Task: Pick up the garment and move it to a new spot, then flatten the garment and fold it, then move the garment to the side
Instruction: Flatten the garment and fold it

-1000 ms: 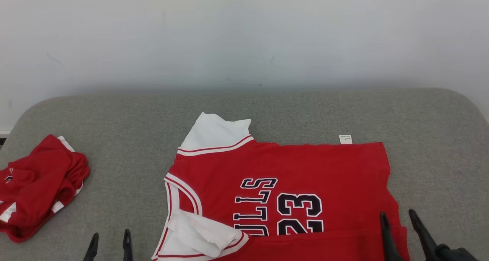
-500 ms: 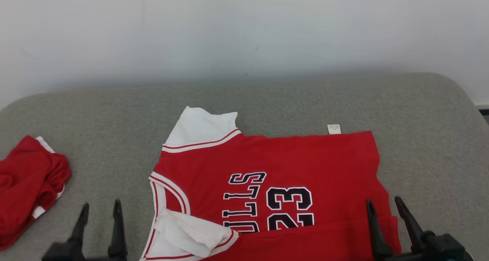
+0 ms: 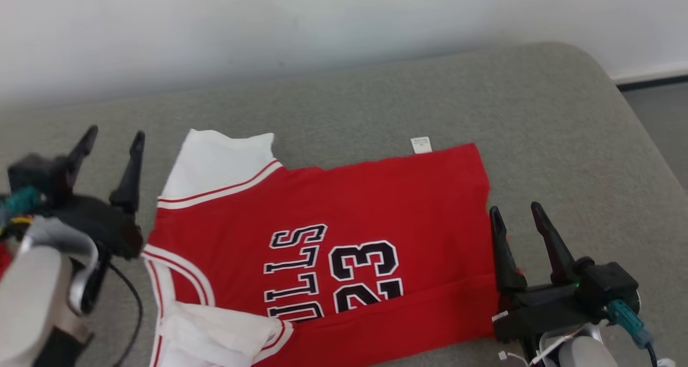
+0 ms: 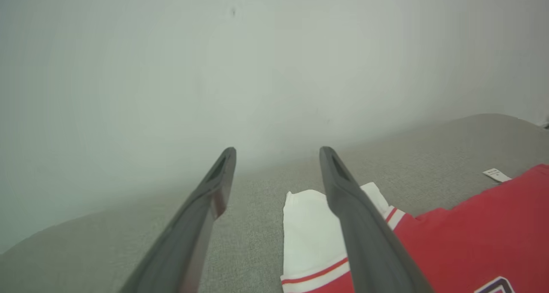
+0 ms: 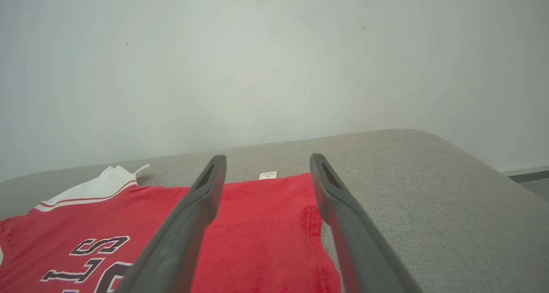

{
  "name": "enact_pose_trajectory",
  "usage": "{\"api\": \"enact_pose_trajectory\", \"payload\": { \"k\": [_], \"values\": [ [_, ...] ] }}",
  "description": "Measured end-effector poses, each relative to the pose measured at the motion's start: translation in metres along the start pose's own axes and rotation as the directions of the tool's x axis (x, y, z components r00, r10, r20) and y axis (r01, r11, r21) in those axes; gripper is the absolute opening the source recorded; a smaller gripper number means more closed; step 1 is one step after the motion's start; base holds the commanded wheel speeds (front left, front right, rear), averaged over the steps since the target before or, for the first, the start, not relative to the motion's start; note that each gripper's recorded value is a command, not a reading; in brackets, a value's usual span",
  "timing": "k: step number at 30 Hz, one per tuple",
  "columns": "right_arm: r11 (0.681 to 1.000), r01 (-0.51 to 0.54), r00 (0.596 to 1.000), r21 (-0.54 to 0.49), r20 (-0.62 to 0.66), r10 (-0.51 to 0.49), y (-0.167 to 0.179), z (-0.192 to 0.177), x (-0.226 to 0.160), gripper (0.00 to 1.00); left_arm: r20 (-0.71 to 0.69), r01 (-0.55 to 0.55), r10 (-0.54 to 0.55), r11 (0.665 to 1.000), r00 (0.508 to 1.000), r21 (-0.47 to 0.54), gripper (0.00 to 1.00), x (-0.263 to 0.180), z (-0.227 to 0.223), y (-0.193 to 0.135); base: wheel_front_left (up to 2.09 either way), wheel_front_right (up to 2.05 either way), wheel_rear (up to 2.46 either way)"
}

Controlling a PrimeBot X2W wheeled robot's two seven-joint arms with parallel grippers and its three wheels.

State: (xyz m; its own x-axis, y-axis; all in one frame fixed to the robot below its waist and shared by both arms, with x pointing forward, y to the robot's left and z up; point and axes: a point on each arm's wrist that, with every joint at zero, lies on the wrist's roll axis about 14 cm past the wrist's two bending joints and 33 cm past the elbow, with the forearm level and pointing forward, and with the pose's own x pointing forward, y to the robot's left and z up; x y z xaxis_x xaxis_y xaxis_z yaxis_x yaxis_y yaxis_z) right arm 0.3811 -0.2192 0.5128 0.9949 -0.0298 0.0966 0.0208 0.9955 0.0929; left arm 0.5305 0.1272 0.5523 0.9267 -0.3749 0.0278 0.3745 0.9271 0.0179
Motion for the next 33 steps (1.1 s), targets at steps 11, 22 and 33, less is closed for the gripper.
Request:
{"api": "enact_pose_trajectory", "payload": {
  "k": [11, 22, 33],
  "values": [
    [0.997, 0.079, 0.996, 0.005, -0.052, -0.079, -0.019, -0.017, 0.001, 1.00, -0.262, 0.129, -0.137, 0.990, 0.955, -0.048, 1.00, 0.069, -0.051, -0.021, 0.00, 0.00, 0.00],
    [0.993, 0.121, 0.989, -0.015, -0.086, -0.122, -0.035, -0.027, 0.007, 1.00, -0.466, 0.112, -0.128, 0.992, 0.876, -0.060, 1.00, 0.102, -0.115, -0.012, 0.00, 0.00, 0.00],
    [0.990, 0.137, 0.984, -0.026, -0.110, -0.139, -0.041, -0.035, 0.008, 1.00, -0.535, 0.083, -0.115, 0.993, 0.837, -0.082, 1.00, 0.109, -0.148, -0.012, 0.00, 0.00, 0.00]
  ]
}}
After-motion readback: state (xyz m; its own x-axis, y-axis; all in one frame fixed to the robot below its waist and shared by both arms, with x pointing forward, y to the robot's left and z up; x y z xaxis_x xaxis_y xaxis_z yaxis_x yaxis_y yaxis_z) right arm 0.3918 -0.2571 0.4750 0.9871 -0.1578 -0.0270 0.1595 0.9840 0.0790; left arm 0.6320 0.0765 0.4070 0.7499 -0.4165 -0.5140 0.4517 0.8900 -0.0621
